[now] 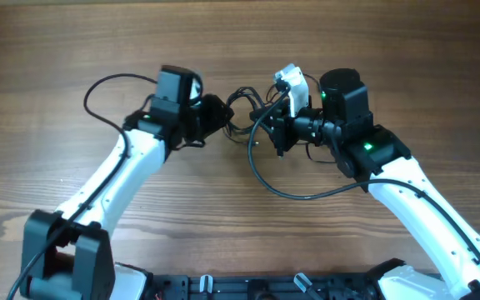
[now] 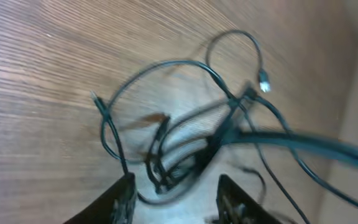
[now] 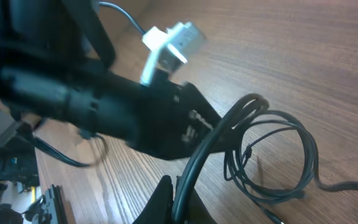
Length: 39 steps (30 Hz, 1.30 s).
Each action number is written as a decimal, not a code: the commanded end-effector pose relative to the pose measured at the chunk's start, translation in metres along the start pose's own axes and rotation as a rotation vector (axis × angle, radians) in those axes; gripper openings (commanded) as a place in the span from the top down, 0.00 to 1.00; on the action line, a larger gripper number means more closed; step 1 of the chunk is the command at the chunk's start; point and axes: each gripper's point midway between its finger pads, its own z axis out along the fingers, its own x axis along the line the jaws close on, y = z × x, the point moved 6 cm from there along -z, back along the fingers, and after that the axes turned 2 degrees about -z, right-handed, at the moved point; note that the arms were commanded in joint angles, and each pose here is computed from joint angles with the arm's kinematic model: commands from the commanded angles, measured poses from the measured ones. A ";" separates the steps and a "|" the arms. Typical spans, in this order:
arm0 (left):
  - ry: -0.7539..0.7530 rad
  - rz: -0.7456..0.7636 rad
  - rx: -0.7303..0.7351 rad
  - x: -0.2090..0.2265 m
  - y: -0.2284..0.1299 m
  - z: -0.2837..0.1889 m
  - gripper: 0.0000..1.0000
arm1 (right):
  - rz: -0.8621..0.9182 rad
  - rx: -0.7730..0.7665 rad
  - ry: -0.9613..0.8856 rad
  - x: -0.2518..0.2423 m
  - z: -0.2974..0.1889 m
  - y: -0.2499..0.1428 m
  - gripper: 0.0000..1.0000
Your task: Untangle cables
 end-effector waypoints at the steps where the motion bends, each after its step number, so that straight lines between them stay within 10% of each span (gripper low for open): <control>1: 0.074 0.029 -0.083 -0.002 0.002 0.020 0.69 | -0.049 -0.068 0.037 0.020 -0.019 0.017 0.96; 4: 0.114 0.042 -0.077 0.005 -0.002 0.043 0.96 | -0.080 -0.106 0.057 0.032 -0.032 0.024 0.96; 12: 0.312 -0.034 -0.091 0.073 0.031 0.026 0.96 | 0.112 -0.462 -0.434 -0.024 -0.150 0.060 0.96; 20: 0.082 0.085 -0.098 0.079 0.069 -0.022 0.96 | 0.280 -0.296 -0.596 -0.068 -0.132 0.025 0.95; 23: 0.018 0.056 -0.166 0.082 0.084 -0.053 0.96 | 0.405 -0.240 -0.673 -0.088 -0.123 0.009 0.70; 27: -0.256 0.317 -0.127 0.046 0.076 -0.075 0.95 | 0.437 -0.062 -0.390 -0.088 -0.078 -0.009 0.11; 30: -0.258 0.340 -0.108 0.046 0.072 -0.074 0.76 | 0.475 0.045 -0.317 -0.097 -0.049 -0.028 0.00; 34: -0.088 0.283 -0.124 0.067 0.074 -0.070 0.05 | 0.481 0.108 -0.260 -0.100 -0.024 -0.039 0.00; 39: -0.047 0.164 -0.091 0.075 0.067 -0.069 0.00 | 0.767 0.165 -0.791 -0.146 -0.031 -0.086 0.00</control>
